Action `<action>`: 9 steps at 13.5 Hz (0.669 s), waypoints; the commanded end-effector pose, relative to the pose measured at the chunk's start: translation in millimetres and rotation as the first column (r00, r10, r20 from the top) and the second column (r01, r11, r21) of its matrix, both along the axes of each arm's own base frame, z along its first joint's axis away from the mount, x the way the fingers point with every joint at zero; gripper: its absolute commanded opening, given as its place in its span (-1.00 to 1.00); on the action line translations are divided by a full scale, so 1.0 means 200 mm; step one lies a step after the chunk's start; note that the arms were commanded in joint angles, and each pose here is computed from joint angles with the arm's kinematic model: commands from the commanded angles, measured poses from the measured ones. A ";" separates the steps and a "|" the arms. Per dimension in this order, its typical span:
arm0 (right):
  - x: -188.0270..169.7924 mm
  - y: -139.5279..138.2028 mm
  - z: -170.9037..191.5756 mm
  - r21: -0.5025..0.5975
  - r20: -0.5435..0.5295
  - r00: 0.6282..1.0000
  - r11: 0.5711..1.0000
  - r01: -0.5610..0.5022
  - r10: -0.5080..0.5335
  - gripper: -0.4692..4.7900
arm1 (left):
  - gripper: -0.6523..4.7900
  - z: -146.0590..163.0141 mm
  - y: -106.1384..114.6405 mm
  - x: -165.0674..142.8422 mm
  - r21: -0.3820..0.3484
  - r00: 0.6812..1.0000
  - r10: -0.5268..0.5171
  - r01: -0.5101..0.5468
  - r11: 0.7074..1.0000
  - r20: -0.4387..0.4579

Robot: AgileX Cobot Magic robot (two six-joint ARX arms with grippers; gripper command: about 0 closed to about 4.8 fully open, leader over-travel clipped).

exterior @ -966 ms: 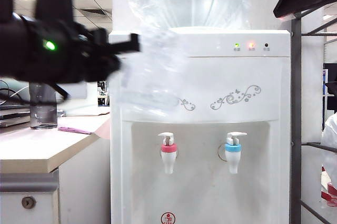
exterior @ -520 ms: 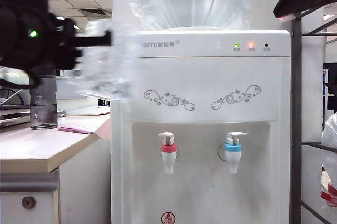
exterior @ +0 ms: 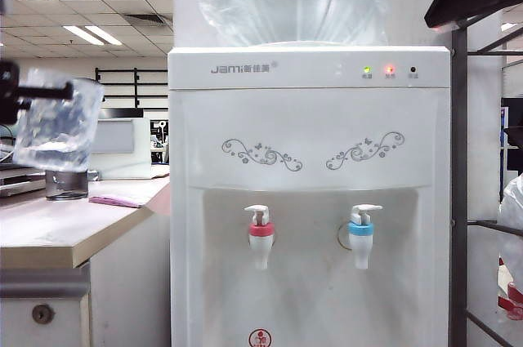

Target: Pick up the plastic mug from the left desk, go to the hot water outlet of the water dispenser, press the vertical switch to get some water, then put the mug back on the desk.

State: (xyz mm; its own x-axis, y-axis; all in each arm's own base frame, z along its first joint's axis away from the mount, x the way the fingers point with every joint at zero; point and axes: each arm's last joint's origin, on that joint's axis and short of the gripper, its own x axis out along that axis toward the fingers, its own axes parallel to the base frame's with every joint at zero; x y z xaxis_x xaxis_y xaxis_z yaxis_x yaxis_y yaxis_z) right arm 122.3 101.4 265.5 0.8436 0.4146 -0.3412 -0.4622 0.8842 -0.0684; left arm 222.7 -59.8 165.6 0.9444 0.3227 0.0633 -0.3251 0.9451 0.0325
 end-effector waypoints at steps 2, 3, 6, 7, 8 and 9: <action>0.00 0.00 0.01 0.015 0.014 1.000 1.000 0.003 -0.003 -0.84 | -0.78 -0.04 0.22 0.17 -0.032 0.997 0.023 -0.026 0.999 -0.079; 0.00 0.00 0.01 0.016 0.014 1.000 1.000 0.001 -0.001 -0.84 | -0.78 -0.05 0.24 0.19 -0.041 0.997 0.027 -0.030 0.999 -0.073; 0.00 0.00 0.01 0.015 0.013 1.000 1.000 0.001 -0.001 -0.84 | -0.78 -0.25 0.28 0.33 -0.061 0.999 -0.012 0.008 0.998 -0.051; 0.00 0.00 0.01 0.015 0.014 1.000 1.000 0.002 -0.002 -0.84 | -0.78 -0.31 0.28 0.33 -0.087 0.996 -0.002 -0.006 0.996 -0.085; 0.00 0.00 0.01 0.015 0.014 1.000 1.000 0.002 -0.002 -0.84 | -0.78 -0.31 0.28 0.33 -0.085 0.996 -0.001 -0.006 0.996 -0.085; 0.00 0.00 0.01 0.015 0.014 1.000 1.000 0.002 -0.002 -0.84 | -0.78 -0.31 0.28 0.33 -0.082 0.996 -0.002 -0.005 0.997 -0.085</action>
State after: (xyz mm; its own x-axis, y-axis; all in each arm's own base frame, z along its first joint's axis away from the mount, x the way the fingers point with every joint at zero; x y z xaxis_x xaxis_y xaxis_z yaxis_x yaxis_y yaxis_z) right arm 122.3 101.4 265.5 0.8435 0.4145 -0.3415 -0.4622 0.8841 -0.0686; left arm 288.3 -3.5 102.1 0.9429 0.3259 -0.0685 -0.3278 0.9446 -0.0177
